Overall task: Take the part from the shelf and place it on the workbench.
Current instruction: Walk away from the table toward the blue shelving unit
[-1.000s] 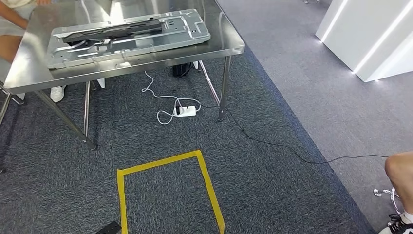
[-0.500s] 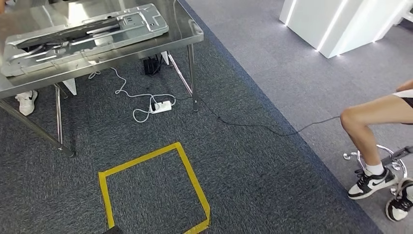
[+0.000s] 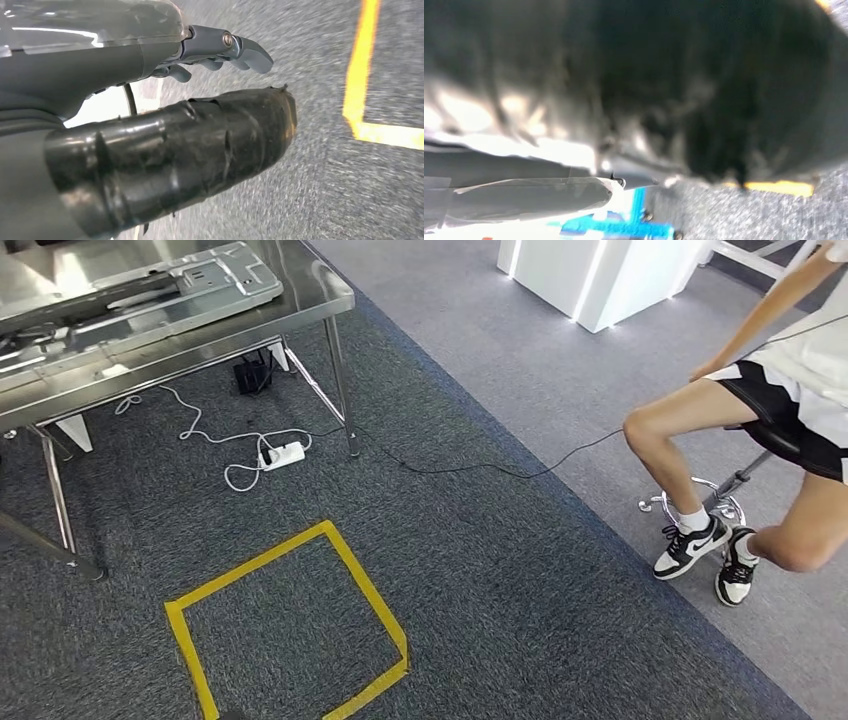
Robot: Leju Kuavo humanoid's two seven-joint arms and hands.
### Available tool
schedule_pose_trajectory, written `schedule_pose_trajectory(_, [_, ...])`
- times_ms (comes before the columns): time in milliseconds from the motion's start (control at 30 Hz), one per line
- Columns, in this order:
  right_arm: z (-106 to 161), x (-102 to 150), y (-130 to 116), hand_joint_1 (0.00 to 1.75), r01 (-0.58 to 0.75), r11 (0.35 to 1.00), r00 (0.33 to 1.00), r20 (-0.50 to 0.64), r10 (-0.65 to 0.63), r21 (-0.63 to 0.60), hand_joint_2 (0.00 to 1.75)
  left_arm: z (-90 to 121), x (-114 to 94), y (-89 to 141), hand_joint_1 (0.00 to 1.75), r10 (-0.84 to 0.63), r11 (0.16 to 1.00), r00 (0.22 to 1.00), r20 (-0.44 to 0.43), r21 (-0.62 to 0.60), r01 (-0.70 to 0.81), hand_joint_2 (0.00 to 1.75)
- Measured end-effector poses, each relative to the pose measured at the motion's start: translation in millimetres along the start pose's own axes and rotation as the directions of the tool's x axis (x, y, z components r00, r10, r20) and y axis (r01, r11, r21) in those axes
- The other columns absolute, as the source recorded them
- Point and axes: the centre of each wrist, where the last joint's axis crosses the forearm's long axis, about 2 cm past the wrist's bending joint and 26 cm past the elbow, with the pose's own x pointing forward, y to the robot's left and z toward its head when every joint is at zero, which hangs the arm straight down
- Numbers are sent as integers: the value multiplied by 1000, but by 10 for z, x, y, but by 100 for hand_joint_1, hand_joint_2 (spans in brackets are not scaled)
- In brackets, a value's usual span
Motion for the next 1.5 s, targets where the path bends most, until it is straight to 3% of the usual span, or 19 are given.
schedule_pose_trajectory(567, [49,73,-26,0,-32,999,994,106,35,-31,0,37,65,217,0,-24,1000,1000,-5,2,24,0])
schedule_pose_trajectory(967, [46,147,169,0,-209,977,975,72,211,-36,0,50,207,273,0,23,999,1000,-10,-25,-24,0])
schedule_pose_trajectory(1100, [62,176,177,0,-277,959,959,51,280,-59,0,56,330,285,0,64,998,998,-14,-17,-64,175])
schedule_pose_trajectory(1167, [67,184,179,0,-307,949,950,41,310,-70,0,60,403,287,0,91,996,996,-12,-10,-91,175])
schedule_pose_trajectory(1300, [77,201,182,0,-356,930,933,22,359,-94,0,68,555,270,0,144,989,989,-12,-9,-145,0])
schedule_pose_trajectory(1500, [90,220,181,0,-394,913,917,20,398,-106,0,61,617,209,0,196,980,980,-17,-21,-196,0])
